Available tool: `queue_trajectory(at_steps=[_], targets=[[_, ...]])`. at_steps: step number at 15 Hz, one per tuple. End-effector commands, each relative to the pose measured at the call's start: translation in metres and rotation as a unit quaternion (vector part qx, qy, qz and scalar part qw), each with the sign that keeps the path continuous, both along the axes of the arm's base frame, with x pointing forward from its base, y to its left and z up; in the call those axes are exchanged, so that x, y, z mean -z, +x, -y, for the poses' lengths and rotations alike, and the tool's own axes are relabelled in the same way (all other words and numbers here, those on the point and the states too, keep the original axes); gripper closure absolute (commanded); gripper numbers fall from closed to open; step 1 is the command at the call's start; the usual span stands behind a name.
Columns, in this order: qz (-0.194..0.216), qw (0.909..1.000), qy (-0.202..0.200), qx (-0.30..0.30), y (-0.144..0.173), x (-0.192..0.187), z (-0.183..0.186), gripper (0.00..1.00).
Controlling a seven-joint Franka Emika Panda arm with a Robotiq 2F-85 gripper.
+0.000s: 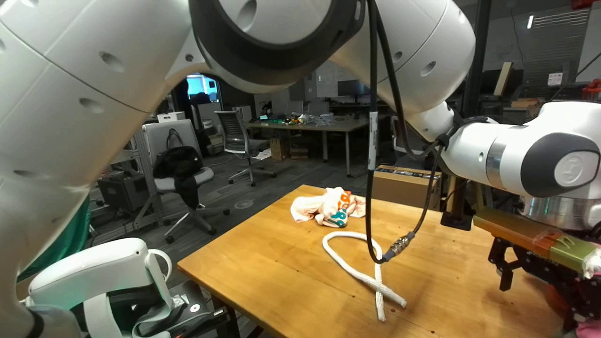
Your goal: Move the pink shirt to the left then move the peach colored shirts to the right then move the turnip plushie to the left
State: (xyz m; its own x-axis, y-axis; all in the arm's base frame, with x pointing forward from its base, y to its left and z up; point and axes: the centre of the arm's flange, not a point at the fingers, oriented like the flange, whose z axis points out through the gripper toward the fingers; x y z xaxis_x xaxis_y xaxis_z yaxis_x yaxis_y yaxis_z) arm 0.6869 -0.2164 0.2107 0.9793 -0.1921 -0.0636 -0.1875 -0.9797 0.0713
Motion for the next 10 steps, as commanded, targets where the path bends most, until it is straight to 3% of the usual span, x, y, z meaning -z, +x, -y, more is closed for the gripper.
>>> queue_trajectory(at_steps=[1,10], targets=[[-0.001,0.9998,0.018,0.002,0.0080,0.0077,0.0029,0.00],[-0.008,1.0000,-0.001,0.003,0.0089,0.0129,0.0074,0.00]])
